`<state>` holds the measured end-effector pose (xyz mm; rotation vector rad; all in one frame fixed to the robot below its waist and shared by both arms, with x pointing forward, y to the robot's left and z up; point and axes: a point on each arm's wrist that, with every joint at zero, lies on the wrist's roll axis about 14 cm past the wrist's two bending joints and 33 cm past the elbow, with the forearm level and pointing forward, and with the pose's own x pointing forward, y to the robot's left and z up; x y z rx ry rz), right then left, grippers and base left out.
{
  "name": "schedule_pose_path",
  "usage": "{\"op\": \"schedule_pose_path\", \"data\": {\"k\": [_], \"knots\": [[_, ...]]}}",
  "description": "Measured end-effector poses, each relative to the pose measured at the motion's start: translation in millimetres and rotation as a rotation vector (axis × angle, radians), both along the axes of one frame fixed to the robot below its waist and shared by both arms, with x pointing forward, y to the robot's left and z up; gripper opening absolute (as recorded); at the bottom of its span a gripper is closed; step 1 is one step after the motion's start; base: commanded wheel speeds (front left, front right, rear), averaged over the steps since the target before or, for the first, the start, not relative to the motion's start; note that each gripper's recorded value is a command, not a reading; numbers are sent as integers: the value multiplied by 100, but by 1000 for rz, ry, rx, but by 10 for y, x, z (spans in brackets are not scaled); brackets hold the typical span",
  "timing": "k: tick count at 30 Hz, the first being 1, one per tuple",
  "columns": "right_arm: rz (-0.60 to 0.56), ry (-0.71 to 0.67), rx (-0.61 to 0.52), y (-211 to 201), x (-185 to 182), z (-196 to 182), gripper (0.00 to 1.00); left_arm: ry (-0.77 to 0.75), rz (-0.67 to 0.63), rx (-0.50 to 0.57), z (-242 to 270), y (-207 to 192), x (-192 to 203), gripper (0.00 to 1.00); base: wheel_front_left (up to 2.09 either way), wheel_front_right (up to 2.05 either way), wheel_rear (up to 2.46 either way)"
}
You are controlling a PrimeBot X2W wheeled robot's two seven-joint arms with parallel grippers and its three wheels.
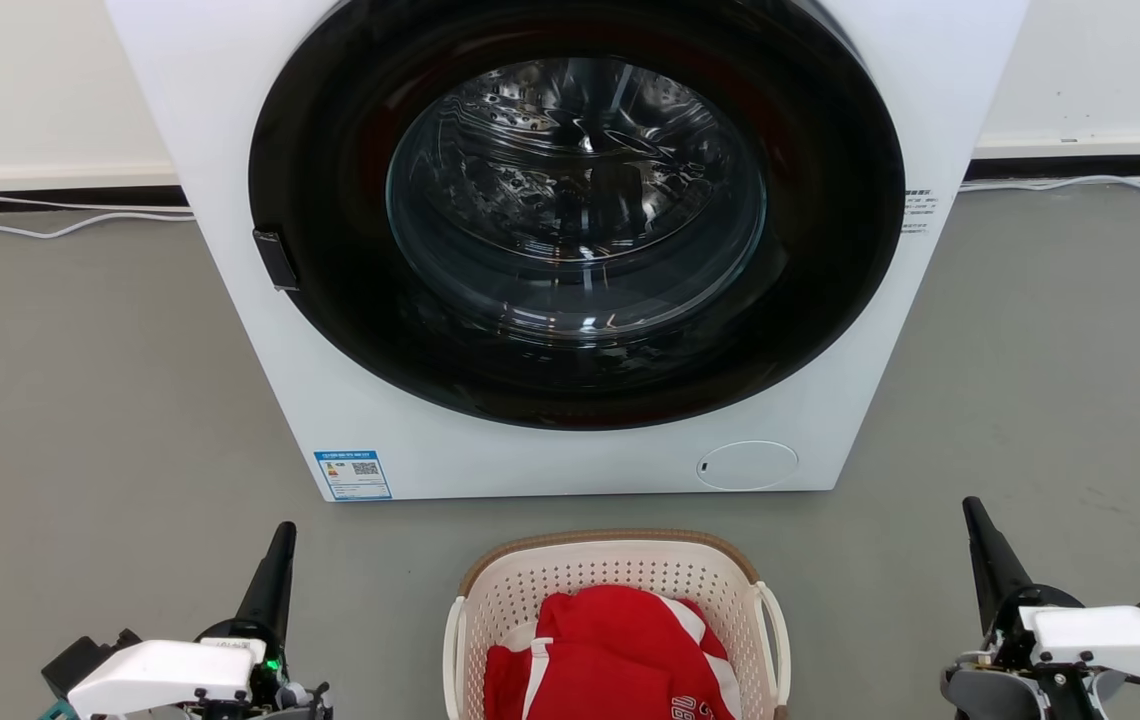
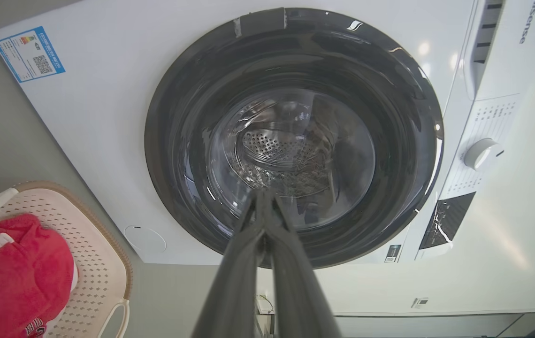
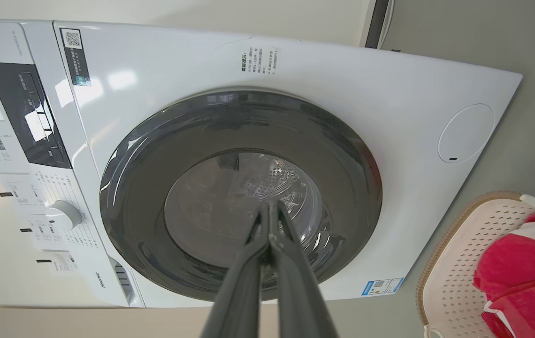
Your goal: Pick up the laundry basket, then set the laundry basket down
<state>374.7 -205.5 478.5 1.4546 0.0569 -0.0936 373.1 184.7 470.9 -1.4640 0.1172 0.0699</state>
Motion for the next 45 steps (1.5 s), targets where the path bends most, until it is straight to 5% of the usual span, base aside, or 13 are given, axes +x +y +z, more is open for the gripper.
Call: {"op": "schedule_pose_path", "data": {"k": [12,45], "knots": [[-11,-14,113,-24,7,17,0,-16,13,-113,34,37,-3,0,0,0,0],[-12,-15,114,-27,7,19,0,-21,12,-113,43,36,-1,0,0,0,0]]}}
